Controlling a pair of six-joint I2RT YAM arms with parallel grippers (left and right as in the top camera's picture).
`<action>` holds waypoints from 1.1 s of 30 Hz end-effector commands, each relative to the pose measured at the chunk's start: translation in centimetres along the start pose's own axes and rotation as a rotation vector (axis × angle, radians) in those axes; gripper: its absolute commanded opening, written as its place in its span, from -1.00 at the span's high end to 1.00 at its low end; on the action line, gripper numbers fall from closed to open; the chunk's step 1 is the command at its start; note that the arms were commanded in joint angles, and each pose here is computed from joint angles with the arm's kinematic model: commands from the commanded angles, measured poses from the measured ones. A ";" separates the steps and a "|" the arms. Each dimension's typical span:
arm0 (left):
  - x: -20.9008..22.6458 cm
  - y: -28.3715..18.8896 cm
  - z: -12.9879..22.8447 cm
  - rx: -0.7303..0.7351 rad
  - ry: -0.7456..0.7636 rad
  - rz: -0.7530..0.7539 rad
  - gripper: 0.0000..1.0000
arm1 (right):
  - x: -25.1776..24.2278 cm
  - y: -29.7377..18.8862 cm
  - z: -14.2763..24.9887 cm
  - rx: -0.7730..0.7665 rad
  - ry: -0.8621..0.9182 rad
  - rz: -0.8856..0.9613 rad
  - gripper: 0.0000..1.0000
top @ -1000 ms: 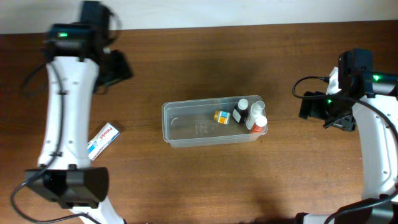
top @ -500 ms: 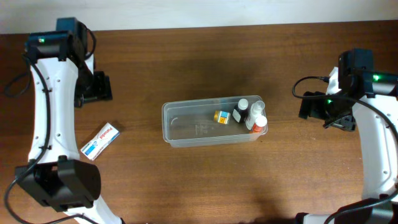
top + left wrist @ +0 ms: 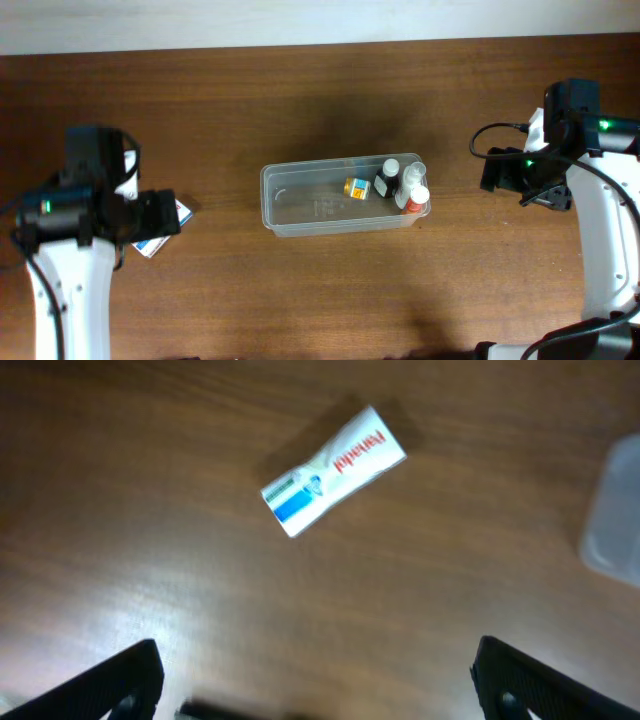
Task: Pack container
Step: 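Move the left gripper to the white Panadol box and grasp it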
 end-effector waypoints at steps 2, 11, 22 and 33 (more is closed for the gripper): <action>0.7 4.7 0.7 0.033 0.029 -0.033 -0.99 | -0.1 0.2 -0.1 0.002 -0.005 -0.001 -0.85; -0.5 14.3 -1.1 0.191 0.281 -0.014 -0.99 | -0.1 0.2 -0.1 0.001 -0.005 -0.002 -0.85; -1.5 20.4 -2.2 0.228 0.414 0.008 -0.99 | -0.1 0.2 -0.1 0.003 -0.005 -0.001 -0.85; -3.3 23.4 -0.9 0.292 0.433 0.140 -0.98 | -0.1 0.2 -0.1 0.003 -0.005 -0.001 -0.85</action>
Point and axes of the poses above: each gripper's point midway between its finger pads, its own y axis out along the fingers, its own x axis along the line the jaws close on, z = x × y, the point moved 5 cm from there along -y, back along the fingers
